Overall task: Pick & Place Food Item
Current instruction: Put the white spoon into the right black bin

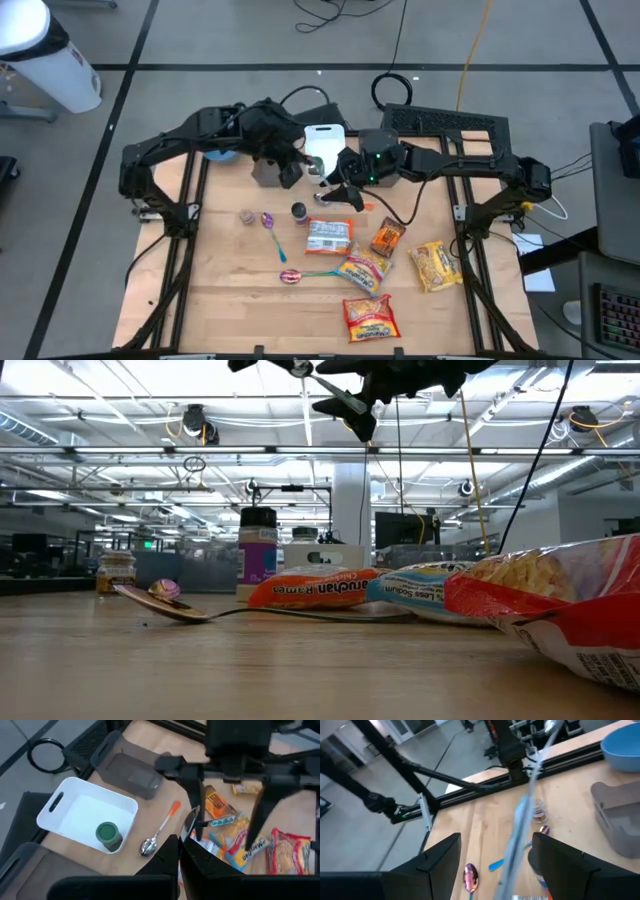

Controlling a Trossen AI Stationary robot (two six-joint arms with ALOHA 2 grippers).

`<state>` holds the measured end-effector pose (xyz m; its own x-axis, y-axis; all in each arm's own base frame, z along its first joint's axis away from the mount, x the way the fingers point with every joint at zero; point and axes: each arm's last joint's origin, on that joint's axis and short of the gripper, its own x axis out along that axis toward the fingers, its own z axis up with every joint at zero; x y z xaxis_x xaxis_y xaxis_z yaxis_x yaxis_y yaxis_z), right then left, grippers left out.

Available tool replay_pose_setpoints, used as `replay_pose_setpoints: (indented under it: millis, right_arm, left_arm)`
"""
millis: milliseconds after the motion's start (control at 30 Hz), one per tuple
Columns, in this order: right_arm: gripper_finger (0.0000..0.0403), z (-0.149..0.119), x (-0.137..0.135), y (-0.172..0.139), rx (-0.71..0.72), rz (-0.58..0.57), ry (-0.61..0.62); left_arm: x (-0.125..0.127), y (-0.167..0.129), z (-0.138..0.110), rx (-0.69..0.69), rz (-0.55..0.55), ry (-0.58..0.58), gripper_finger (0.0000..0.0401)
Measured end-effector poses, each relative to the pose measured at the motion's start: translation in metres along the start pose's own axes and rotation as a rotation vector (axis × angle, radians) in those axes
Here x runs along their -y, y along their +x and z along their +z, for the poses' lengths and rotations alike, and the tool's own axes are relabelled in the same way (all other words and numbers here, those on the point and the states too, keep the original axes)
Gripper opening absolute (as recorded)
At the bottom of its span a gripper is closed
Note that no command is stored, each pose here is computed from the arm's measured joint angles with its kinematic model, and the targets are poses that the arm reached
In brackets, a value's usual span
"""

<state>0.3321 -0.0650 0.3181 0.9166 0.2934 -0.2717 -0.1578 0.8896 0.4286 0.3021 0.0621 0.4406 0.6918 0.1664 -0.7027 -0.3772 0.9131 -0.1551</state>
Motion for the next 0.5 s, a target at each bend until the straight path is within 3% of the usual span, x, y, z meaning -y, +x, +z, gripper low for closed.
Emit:
replay_pose_setpoints:
  millis: [500]
  right_arm:
    - [0.0242,0.0068,-0.0044,-0.0048,0.029,0.089,0.046]
  left_arm:
    - [-0.0009,0.0000,0.0014,-0.026,0.047,0.024,0.0009]
